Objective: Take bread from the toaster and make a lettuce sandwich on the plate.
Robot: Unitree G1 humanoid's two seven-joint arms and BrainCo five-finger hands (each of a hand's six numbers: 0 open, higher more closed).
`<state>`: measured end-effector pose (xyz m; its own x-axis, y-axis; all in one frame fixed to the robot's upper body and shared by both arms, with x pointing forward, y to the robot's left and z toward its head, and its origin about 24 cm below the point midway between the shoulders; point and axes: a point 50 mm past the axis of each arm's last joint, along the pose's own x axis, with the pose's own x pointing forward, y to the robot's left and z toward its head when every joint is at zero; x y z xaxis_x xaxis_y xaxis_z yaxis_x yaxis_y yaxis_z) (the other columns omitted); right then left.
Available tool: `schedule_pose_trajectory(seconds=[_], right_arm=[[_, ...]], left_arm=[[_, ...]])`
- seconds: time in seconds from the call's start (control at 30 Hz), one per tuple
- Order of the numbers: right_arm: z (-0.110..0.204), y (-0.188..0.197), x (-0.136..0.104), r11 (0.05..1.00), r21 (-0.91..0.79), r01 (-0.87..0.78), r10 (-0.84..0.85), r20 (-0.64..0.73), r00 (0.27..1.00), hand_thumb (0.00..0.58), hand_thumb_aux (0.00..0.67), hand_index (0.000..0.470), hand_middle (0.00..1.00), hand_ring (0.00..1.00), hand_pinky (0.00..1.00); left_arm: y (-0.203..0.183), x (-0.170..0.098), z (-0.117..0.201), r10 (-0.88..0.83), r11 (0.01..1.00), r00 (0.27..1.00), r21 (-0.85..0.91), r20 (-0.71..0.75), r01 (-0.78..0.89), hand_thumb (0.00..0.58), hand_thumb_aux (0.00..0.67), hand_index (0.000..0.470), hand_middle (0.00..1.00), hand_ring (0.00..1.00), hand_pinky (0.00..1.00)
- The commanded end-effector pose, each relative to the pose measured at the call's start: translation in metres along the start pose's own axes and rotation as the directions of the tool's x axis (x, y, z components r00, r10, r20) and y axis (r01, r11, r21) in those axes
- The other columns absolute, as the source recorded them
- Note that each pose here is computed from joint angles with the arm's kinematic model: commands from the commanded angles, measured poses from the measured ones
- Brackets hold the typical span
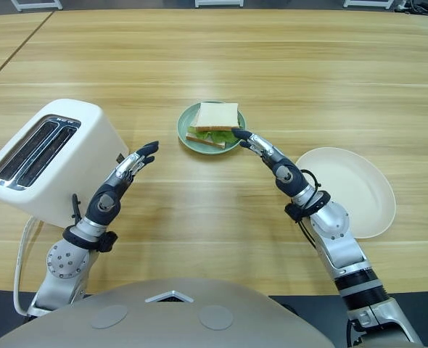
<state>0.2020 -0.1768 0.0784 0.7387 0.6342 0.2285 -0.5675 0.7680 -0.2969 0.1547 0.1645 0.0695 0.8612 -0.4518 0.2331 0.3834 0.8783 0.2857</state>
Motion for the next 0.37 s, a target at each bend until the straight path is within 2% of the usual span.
schedule_pose_trajectory(seconds=[0.03,0.37], right_arm=[[0.0019,0.0033,-0.0034,1.0,0.012,-0.017,0.017,0.005,1.0,0.0,0.0,0.0,0.0,0.0,0.0],[0.0043,0.0049,-0.0046,0.999,0.017,-0.026,0.026,0.016,1.0,0.0,0.0,0.0,0.0,0.0,0.0]], left_arm=[[0.0,0.0008,-0.002,-0.007,1.0,1.0,-0.025,-0.003,0.007,0.0,0.0,0.0,0.0,0.0,0.0],[-0.0008,0.0004,-0.0068,0.045,0.999,0.997,-0.028,-0.055,-0.047,0.0,0.0,0.0,0.0,0.0,0.0]])
